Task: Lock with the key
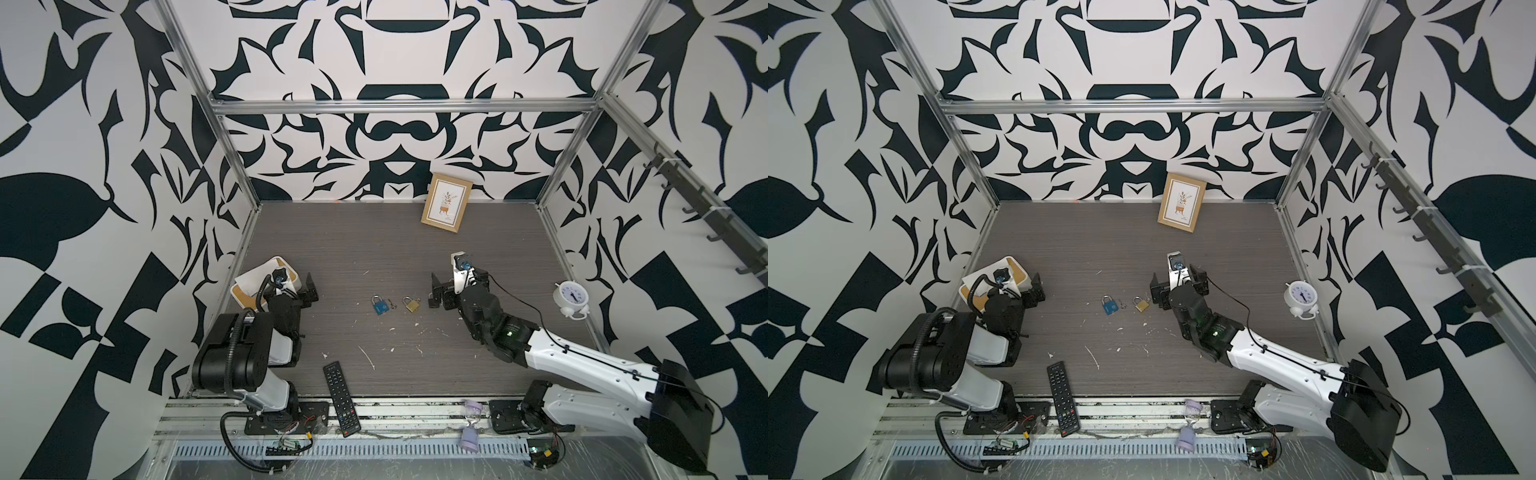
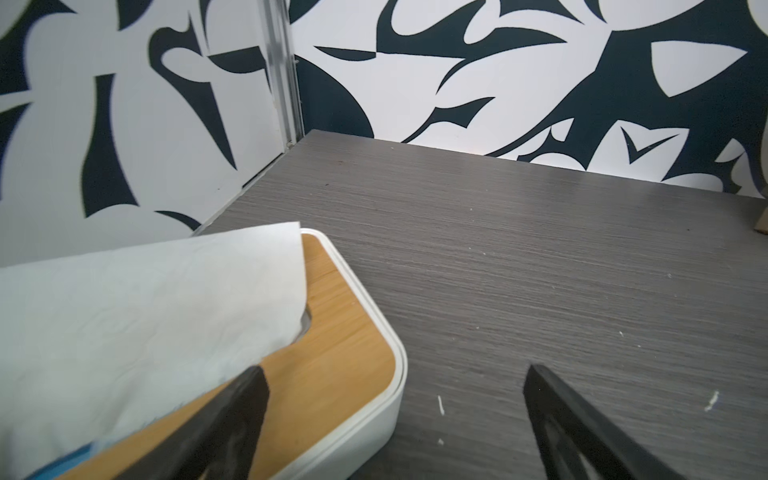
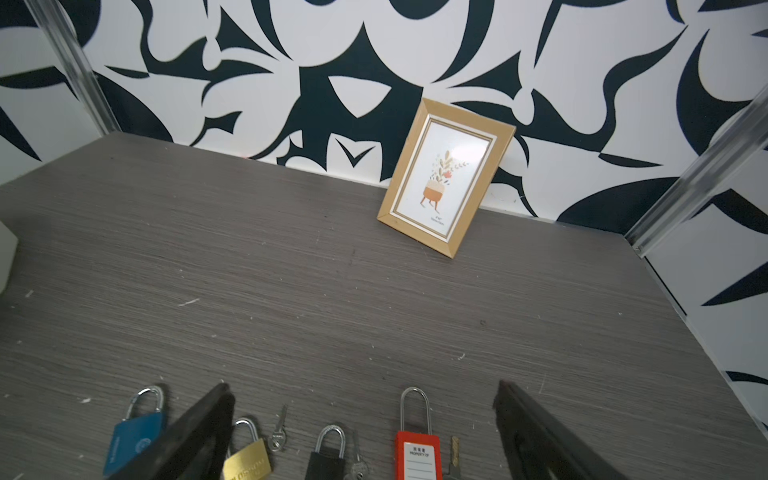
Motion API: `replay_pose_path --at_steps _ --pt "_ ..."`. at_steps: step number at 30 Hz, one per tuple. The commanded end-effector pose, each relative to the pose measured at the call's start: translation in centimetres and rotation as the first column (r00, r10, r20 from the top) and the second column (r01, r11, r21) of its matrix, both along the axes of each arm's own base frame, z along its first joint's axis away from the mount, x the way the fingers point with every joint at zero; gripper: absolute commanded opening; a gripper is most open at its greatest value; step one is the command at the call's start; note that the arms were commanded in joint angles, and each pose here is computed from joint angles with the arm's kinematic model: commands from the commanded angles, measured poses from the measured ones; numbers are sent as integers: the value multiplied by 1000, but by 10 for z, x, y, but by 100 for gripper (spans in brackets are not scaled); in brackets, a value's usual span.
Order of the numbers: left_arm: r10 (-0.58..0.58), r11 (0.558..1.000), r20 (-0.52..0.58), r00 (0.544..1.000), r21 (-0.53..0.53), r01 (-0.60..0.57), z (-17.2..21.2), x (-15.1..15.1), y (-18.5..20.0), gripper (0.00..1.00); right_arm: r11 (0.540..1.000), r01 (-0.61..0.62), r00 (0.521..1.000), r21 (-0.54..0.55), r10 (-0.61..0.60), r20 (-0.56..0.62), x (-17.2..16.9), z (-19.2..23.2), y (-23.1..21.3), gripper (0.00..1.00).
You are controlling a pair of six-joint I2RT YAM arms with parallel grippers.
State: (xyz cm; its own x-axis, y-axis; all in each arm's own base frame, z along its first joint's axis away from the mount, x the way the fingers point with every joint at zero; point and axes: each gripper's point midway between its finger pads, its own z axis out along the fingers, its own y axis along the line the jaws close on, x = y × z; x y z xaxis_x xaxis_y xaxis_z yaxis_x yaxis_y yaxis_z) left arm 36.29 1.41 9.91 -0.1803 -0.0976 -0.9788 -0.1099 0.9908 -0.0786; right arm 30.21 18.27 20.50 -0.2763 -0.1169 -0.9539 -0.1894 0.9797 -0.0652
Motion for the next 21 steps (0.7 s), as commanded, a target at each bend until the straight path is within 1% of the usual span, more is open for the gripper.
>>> replay_pose_path --at_steps 1,3,6,8,9,10,12,14,15,16,17,18,19,20,21 --pt "-46 999 -37 998 -4 46 -2 7 -7 99 992 119 993 -39 -119 12 10 -3 -34 100" --pt "-23 1000 -38 999 -10 22 -2 3 -3 99 968 247 969 -53 -246 16 16 -7 -76 100" --pt "-18 1000 -10 1000 12 19 0 9 -2 99 916 397 917 -57 -394 62 23 -2 -142 100" --pt "-23 1000 -66 998 -3 23 -5 14 -3 99 893 449 891 -34 -444 92 32 -8 -173 100" --pt "-33 999 -111 993 -10 32 -8 18 -5 99 885 465 884 -23 -462 71 39 -19 -186 100" --pt "-53 999 -140 989 -6 52 -11 22 -9 99 884 466 885 -28 -466 25 47 -36 -193 100" --pt "-66 998 -135 989 12 68 -10 27 -12 99 867 490 868 -88 -495 -44 53 -67 -203 100" --pt "-58 998 -118 991 11 59 -9 24 -11 99 879 467 882 -99 -471 -22 57 -92 -201 100" --pt "-56 998 -113 992 10 58 -8 23 -11 99 867 487 873 -107 -487 29 61 -88 -206 100" --pt "-53 998 -109 993 12 55 -8 22 -10 99 879 475 880 -50 -475 0 65 -91 -202 100" --pt "-52 998 -106 993 13 54 -8 22 -10 99 908 418 908 -14 -418 -20 67 -98 -199 100" --pt "-53 998 -106 993 14 55 -8 22 -10 99 914 406 914 7 -405 -30 67 -111 -200 100" --pt "-53 998 -106 993 14 54 -7 22 -10 99 918 396 918 18 -396 22 68 -116 -199 100" --pt "-54 998 -104 993 15 56 -8 21 -10 99 921 390 917 6 -389 82 69 -112 -198 100" --pt "-59 998 -97 994 12 60 -7 19 -11 99 936 352 935 5 -351 43 70 -113 -190 100"
